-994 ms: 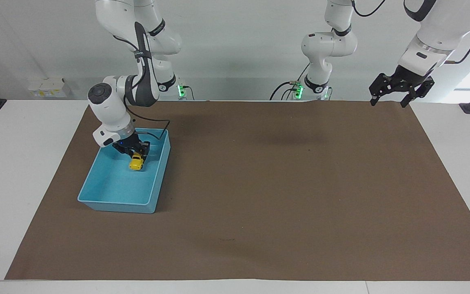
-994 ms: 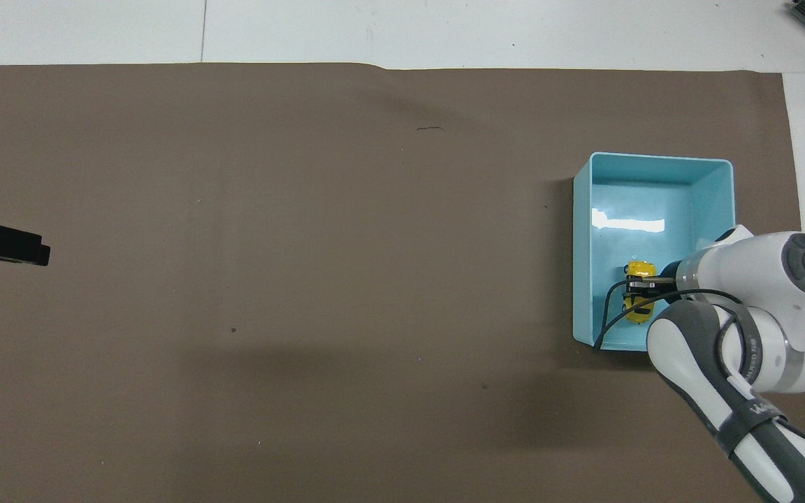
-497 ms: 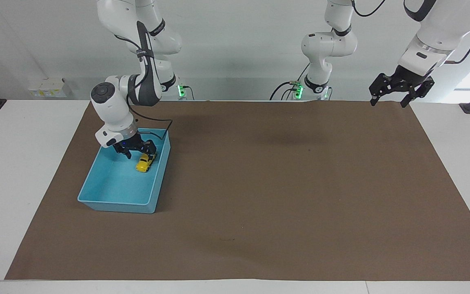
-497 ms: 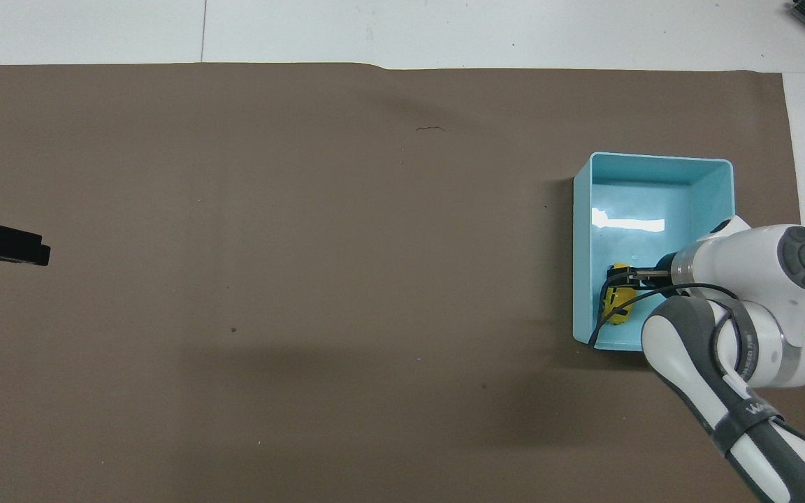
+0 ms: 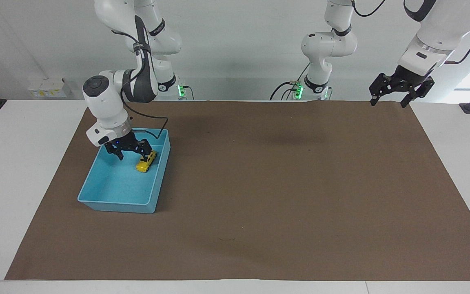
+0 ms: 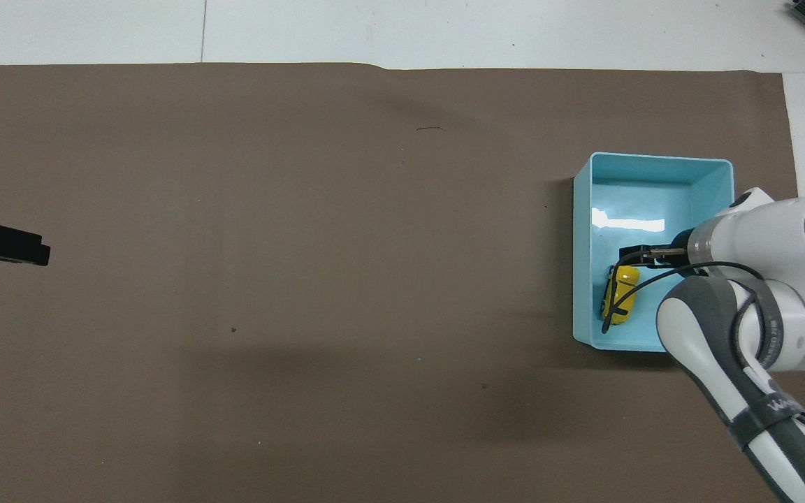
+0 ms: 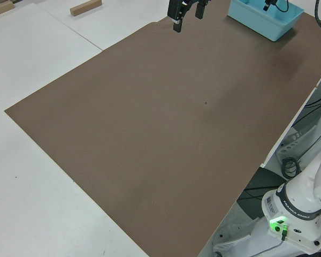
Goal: Wind up and store yellow beetle car
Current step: 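Open the right gripper to release the car in the bin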
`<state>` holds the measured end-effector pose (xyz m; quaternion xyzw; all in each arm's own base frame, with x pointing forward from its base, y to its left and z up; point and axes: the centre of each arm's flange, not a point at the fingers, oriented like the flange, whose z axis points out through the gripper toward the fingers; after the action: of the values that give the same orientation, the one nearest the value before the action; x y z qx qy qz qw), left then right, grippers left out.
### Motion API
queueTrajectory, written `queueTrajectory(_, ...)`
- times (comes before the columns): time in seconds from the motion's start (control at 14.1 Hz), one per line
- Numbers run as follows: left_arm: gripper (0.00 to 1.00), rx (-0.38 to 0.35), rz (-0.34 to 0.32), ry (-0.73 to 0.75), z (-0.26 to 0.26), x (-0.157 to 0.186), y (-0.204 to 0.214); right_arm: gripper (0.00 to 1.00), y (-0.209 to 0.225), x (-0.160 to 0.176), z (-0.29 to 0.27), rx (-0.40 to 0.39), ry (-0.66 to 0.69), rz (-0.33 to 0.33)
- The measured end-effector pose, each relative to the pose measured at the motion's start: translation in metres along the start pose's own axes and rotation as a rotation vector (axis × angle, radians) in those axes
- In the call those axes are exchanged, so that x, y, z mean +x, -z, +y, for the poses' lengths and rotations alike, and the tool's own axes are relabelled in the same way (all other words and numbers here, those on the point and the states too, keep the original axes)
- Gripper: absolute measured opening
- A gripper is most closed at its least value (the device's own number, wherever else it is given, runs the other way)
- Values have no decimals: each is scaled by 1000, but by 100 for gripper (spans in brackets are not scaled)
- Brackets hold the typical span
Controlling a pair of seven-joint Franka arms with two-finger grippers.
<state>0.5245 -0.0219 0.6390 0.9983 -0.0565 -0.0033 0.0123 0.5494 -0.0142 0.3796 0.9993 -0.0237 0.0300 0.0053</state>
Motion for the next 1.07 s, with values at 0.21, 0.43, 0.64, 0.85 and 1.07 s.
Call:
queueTrajectory(0.21,100,0,0,0,0,0,0,100,33,12,1,-12,4,-50)
queueTrajectory(0.43,100,0,0,0,0,0,0,100,67,22,2,-13,2,-78)
queueTrajectory(0.64,100,0,0,0,0,0,0,100,93,26,0,-12,2,-96)
queueTrajectory(0.85,100,0,1,0,0,0,0,100,123,28,-3,-4,3,-106)
queueTrajectory(1.07,100,0,1,0,0,0,1,100,160,28,-4,6,1,-112)
